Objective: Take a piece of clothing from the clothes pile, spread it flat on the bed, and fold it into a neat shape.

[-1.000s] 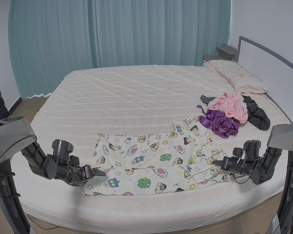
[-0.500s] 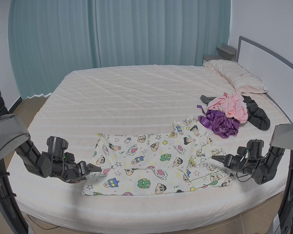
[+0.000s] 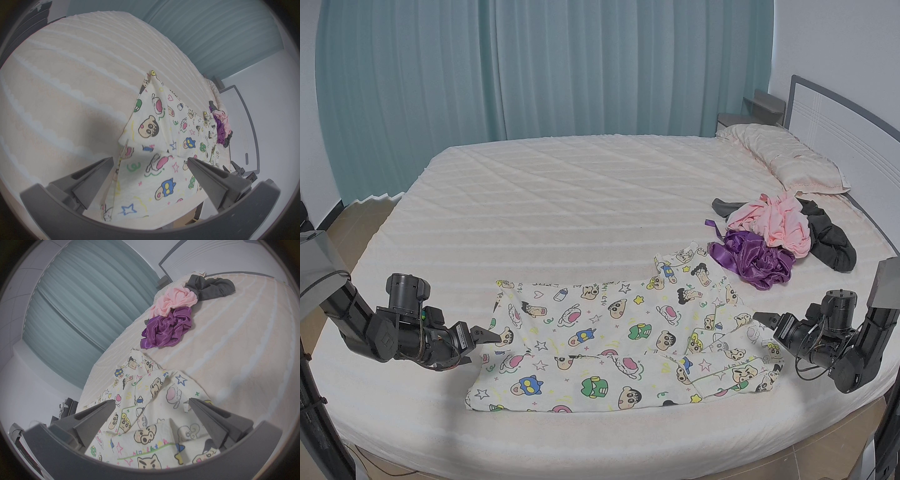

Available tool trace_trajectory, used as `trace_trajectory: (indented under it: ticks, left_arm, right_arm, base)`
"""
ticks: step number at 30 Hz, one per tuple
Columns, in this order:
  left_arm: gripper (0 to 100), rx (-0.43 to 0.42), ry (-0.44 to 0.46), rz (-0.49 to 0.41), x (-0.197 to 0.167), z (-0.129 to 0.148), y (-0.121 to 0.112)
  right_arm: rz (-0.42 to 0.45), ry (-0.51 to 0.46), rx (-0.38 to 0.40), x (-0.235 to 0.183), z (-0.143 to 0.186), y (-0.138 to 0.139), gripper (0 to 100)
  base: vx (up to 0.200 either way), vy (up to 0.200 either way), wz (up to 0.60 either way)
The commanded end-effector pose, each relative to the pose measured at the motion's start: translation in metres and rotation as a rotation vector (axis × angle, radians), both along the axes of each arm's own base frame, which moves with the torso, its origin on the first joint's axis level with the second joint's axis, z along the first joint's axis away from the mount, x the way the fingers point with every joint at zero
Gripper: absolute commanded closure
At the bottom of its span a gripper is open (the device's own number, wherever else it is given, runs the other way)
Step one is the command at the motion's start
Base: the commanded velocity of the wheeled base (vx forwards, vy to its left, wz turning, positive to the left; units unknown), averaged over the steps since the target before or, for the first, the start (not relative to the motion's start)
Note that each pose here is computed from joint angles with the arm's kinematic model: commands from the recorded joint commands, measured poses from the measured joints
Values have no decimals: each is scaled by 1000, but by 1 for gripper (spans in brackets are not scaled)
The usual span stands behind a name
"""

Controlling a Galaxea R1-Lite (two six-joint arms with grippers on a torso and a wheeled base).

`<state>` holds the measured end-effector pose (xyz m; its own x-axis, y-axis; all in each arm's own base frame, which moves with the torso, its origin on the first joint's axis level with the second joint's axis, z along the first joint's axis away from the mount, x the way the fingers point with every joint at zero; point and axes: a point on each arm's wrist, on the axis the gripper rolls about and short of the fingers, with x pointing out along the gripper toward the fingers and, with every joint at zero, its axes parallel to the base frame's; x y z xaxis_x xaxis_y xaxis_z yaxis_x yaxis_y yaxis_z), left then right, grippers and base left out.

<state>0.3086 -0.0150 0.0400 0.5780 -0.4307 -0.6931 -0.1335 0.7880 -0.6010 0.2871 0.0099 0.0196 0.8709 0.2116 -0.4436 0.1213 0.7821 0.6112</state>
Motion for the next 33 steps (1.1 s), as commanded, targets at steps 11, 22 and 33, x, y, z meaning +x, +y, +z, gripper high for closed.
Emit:
trace_trajectory:
  ticks: [11, 22, 33]
  left_arm:
    - [0, 4, -1, 0, -1, -2, -1]
    - [0, 3, 16, -4, -7, -4, -2]
    - [0, 13, -14, 7, -1, 2, -2]
  right_arm:
    - [14, 13, 0, -8, 1, 6, 0]
    - [20, 19, -6, -9, -1, 9, 0]
    - [20, 19, -6, -9, 0, 9, 0]
  base:
    - [0, -18, 0]
    - [0, -145, 0]
    - [0, 0, 0]
